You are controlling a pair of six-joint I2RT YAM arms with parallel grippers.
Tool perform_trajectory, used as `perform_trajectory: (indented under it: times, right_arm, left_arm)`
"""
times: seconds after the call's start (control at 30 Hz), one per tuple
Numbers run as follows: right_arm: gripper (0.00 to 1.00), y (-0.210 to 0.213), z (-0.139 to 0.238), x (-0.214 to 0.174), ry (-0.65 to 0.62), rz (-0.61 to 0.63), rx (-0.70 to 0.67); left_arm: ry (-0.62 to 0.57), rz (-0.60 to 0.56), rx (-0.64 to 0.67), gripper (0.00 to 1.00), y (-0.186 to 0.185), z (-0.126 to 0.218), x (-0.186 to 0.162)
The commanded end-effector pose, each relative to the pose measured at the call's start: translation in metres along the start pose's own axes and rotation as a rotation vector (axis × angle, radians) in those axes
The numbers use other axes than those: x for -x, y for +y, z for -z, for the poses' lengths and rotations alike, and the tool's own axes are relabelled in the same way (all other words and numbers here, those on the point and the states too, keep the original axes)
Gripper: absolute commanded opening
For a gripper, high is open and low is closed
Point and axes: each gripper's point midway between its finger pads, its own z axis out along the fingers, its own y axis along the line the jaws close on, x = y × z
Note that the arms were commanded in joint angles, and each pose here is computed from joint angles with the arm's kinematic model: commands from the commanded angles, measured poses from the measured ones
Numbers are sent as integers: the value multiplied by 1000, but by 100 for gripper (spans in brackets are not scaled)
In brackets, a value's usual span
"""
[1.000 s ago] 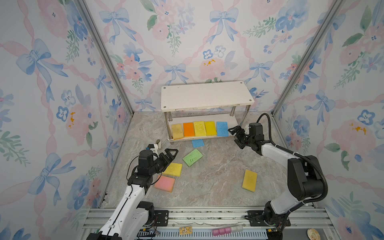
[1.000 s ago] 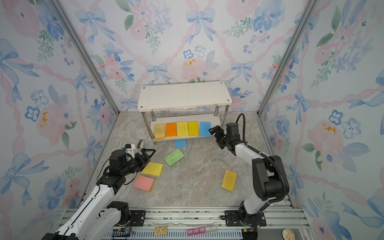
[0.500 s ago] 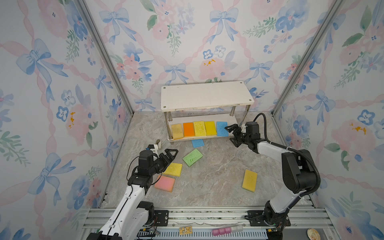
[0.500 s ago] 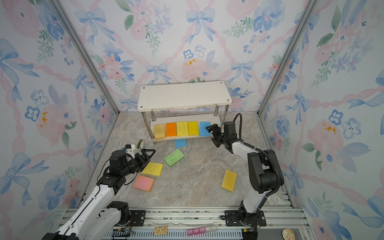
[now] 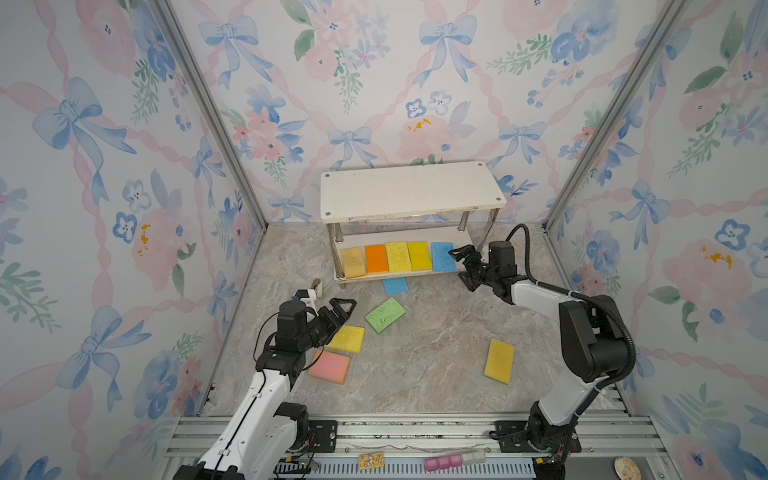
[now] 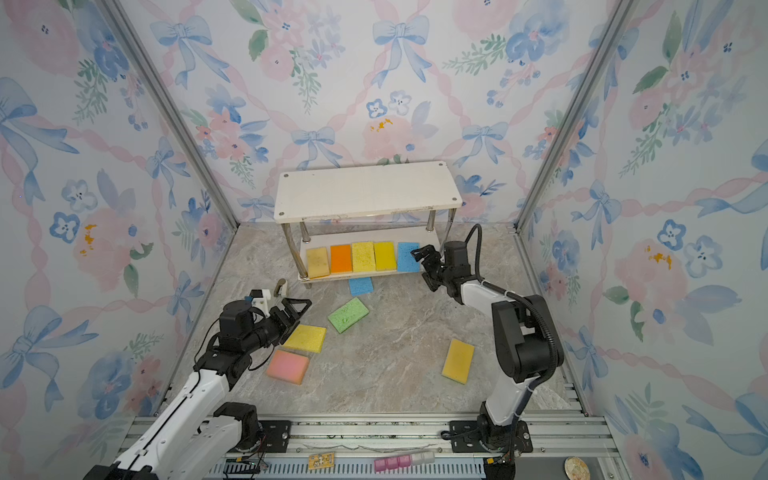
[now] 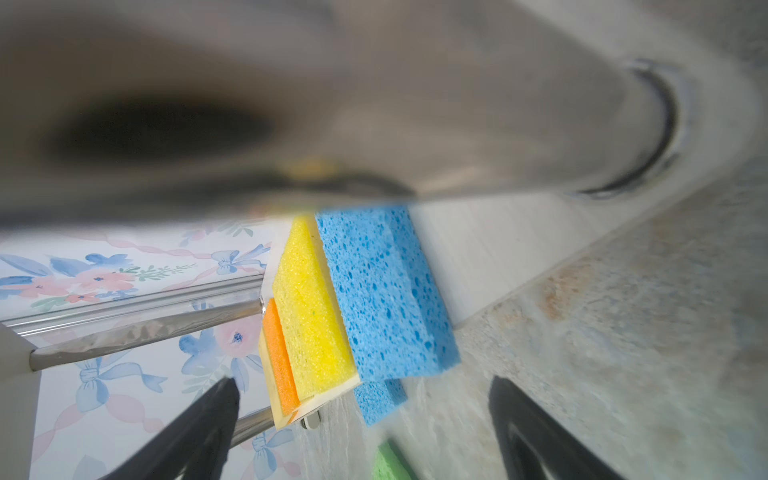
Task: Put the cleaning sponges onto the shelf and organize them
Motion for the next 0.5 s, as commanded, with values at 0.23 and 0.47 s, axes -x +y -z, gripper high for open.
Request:
perform_trajectory:
  times: [0.23,0.47]
  right_arm:
    - [96,-9,30,-27,-109,-161,8]
    - [3,-20,3,-22,-104,-240,62]
  left_arm:
    - [-8,6,0,98,4,-1,0]
    - [-4,10,-6,98,6,1,-3]
